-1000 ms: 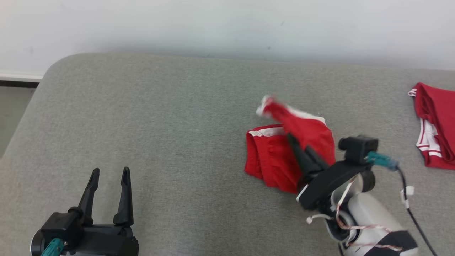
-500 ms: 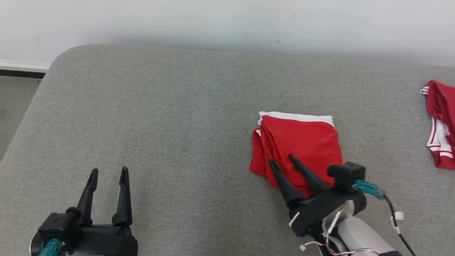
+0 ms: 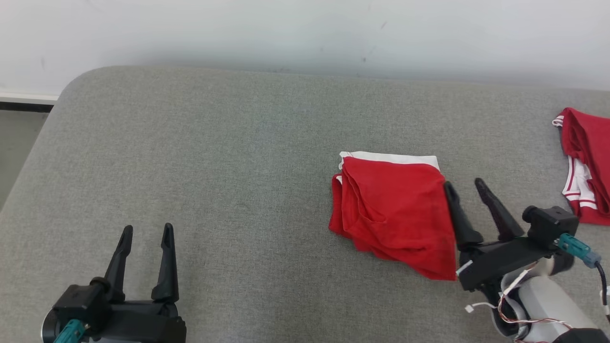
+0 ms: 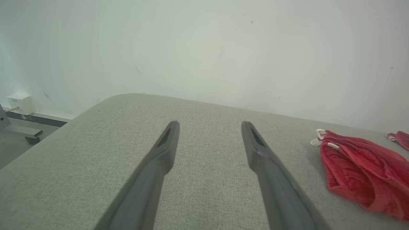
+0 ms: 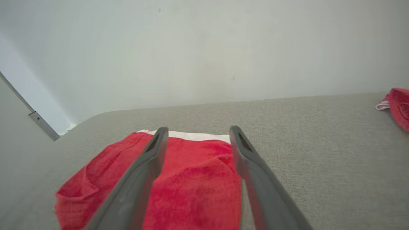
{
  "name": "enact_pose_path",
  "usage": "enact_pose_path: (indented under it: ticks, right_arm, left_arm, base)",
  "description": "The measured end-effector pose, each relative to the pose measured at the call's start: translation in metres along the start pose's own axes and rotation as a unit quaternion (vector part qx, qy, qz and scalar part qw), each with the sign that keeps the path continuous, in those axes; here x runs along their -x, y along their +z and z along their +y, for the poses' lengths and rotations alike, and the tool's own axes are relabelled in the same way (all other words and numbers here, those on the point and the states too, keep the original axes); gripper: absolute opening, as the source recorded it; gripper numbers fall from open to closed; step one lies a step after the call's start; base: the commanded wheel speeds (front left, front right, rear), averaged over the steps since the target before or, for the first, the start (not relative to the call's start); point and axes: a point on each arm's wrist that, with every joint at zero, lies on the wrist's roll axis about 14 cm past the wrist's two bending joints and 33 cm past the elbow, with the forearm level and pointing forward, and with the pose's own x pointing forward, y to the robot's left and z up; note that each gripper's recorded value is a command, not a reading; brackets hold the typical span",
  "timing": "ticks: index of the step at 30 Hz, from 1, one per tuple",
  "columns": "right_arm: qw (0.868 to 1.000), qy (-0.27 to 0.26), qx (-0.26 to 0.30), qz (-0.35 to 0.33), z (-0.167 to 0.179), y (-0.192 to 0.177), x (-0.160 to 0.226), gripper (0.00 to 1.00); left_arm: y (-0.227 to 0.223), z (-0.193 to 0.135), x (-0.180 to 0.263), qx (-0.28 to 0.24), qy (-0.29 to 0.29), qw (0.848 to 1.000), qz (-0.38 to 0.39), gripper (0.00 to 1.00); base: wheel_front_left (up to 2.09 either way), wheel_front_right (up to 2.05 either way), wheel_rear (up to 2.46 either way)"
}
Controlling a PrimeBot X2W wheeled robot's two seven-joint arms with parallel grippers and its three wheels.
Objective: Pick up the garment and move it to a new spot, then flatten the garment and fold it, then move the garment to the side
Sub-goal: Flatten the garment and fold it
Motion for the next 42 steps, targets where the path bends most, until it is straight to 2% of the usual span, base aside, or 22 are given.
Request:
enact_pose_path:
  ticks: [1, 2, 10, 13, 18, 23, 29, 36, 42]
  right_arm:
    - [1.000, -0.008, 0.009, 0.004, -0.007, -0.002, 0.001, 0.79]
    - [1.000, -0.012, 0.021, 0.011, -0.012, -0.005, 0.002, 0.00]
    - [0.996, -0.033, 0.053, 0.063, -0.027, -0.035, -0.010, 0.00]
    - [0.995, -0.034, 0.042, 0.078, -0.020, -0.048, -0.019, 0.00]
    - [0.993, -0.012, 0.030, 0.111, 0.007, -0.074, -0.029, 0.00]
    - [0.992, 0.048, 0.023, 0.113, 0.060, -0.083, -0.043, 0.00]
    - [0.985, 0.117, 0.032, 0.123, 0.110, -0.096, -0.042, 0.00]
    - [0.988, 0.123, 0.025, 0.092, 0.117, -0.077, -0.047, 0.00]
    - [0.996, 0.078, 0.023, 0.019, 0.086, -0.030, -0.038, 0.00]
  left_arm:
    - [-0.001, -0.001, 0.000, 0.000, -0.001, 1.000, 0.001, 1.00]
    - [-0.002, -0.001, 0.000, -0.005, -0.003, 1.000, 0.003, 1.00]
    - [-0.007, -0.002, 0.000, -0.011, -0.005, 1.000, 0.012, 1.00]
    - [-0.008, -0.002, 0.000, -0.012, -0.005, 1.000, 0.014, 1.00]
    - [-0.008, 0.002, 0.001, -0.013, 0.001, 1.000, 0.015, 1.00]
    - [-0.009, 0.008, 0.004, -0.015, 0.010, 1.000, 0.018, 1.00]
    - [-0.010, 0.011, 0.006, -0.015, 0.015, 1.000, 0.021, 1.00]
    - [-0.010, 0.009, 0.005, -0.013, 0.012, 1.000, 0.020, 1.00]
    - [-0.011, -0.002, 0.000, -0.012, -0.006, 1.000, 0.018, 1.00]
  base:
    - [0.00, 0.00, 0.00]
    - [0.00, 0.00, 0.00]
    - [0.00, 0.00, 0.00]
    - [0.00, 0.00, 0.00]
    - [0.00, 0.00, 0.00]
    - [0.00, 0.00, 0.00]
    - [0.00, 0.00, 0.00]
    - [0.00, 0.00, 0.00]
    - [0.00, 0.00, 0.00]
